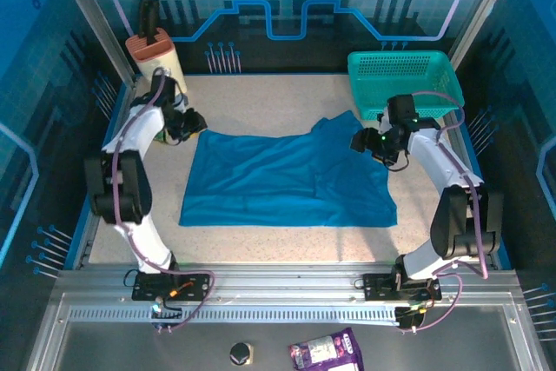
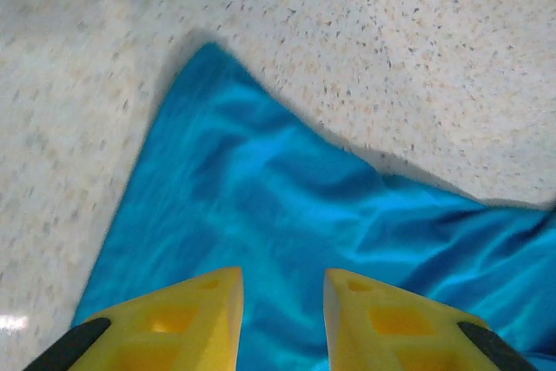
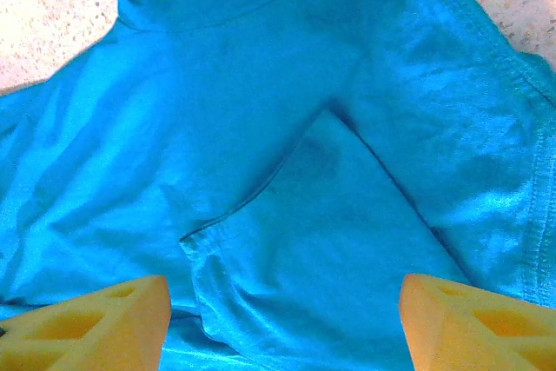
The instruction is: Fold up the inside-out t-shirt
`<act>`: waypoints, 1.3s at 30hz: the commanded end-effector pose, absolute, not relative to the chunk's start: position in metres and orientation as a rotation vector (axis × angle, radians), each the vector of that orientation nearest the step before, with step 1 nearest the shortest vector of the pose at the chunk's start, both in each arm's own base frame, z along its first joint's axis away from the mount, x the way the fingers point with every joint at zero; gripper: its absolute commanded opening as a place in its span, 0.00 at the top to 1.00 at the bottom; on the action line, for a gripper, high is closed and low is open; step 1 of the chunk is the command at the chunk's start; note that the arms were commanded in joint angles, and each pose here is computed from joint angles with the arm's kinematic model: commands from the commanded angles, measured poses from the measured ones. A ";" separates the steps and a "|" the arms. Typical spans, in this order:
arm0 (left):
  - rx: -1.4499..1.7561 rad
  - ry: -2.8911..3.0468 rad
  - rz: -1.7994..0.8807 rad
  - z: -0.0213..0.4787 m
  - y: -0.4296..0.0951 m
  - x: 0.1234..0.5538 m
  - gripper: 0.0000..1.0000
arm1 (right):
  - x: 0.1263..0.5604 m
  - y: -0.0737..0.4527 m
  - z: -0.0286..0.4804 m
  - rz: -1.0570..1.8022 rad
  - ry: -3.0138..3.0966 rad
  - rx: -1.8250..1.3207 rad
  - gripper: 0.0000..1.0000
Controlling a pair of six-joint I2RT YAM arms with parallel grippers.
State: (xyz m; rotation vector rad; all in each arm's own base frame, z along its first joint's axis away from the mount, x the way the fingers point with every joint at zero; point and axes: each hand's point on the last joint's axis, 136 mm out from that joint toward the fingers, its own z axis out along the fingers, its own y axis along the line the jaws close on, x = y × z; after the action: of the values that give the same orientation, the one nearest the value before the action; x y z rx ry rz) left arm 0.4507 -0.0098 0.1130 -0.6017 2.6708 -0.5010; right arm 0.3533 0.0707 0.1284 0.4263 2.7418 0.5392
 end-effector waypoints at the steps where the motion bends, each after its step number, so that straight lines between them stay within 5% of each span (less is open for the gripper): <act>1: -0.420 2.851 -0.331 0.089 0.001 0.452 0.69 | 0.347 0.078 0.133 0.535 2.780 0.362 0.29; 19: -0.120 3.100 -0.167 0.026 0.002 0.493 0.71 | 0.336 0.087 0.149 0.557 2.752 0.365 0.29; 29: -0.116 3.071 0.044 0.028 0.025 0.497 1.00 | 0.299 0.094 0.089 0.527 2.922 0.365 0.29; 39: -0.126 3.019 0.144 0.052 0.047 0.506 1.00 | 0.239 0.112 0.032 0.480 3.110 0.367 0.29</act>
State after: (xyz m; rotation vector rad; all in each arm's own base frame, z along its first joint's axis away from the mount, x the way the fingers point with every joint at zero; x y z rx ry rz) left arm 0.5033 0.0324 0.0271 -0.1306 3.0554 0.0714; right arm 0.2526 0.1038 0.0433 0.3552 3.0722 0.4846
